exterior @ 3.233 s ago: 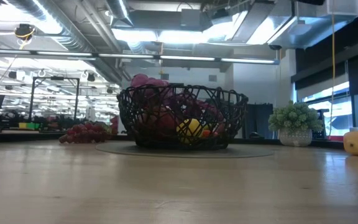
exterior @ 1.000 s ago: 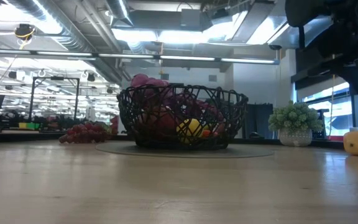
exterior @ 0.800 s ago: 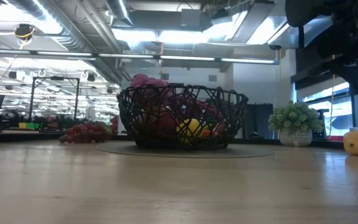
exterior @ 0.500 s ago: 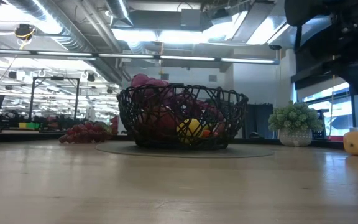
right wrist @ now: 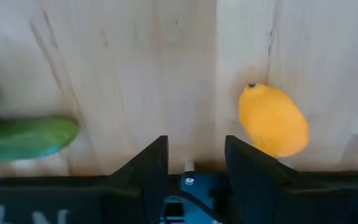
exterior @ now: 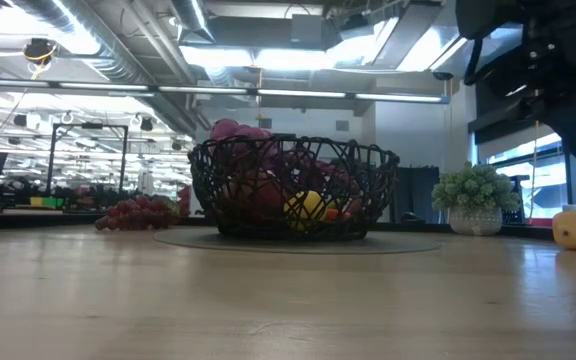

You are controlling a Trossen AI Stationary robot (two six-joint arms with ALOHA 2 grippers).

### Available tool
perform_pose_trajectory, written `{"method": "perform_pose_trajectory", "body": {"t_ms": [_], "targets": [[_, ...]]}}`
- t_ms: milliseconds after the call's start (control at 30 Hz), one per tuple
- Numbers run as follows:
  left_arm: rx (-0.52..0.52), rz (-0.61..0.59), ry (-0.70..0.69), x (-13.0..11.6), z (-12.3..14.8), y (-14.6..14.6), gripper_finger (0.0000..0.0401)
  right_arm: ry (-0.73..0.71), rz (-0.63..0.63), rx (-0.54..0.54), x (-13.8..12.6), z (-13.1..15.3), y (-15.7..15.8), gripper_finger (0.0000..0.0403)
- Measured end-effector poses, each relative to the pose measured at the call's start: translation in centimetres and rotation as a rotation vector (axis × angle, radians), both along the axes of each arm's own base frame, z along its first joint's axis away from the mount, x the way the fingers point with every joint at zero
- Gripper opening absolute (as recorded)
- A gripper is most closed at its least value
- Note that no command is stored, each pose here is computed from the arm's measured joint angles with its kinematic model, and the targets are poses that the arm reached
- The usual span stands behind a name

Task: Build produce basket
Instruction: Put the lemon into the wire basket

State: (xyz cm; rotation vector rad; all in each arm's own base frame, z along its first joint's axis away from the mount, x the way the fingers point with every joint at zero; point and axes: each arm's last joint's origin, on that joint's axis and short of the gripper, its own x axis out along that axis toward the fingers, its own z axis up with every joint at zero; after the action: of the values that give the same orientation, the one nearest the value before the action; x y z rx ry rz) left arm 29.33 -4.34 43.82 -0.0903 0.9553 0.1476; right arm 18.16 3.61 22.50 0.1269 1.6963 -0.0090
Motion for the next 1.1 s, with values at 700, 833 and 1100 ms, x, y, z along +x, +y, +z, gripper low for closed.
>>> {"method": "perform_pose_trajectory", "body": {"t_ms": [700, 833, 1100], "targets": [[-0.026, 0.0, -0.156, 1.2, 0.9, -0.2, 0.011, -0.084, -0.071, -0.095, 0.7, -0.1, -0.2, 0.0155], [-0.029, 0.0, -0.173, 1.3, 1.1, -0.2, 0.011, -0.053, -0.07, -0.088, 0.4, 0.0, -0.2, 0.0158], [-0.028, 0.0, -0.172, 1.3, 1.0, -0.2, 0.011, -0.019, -0.057, -0.083, 0.1, 0.0, -0.2, 0.0247]]}}
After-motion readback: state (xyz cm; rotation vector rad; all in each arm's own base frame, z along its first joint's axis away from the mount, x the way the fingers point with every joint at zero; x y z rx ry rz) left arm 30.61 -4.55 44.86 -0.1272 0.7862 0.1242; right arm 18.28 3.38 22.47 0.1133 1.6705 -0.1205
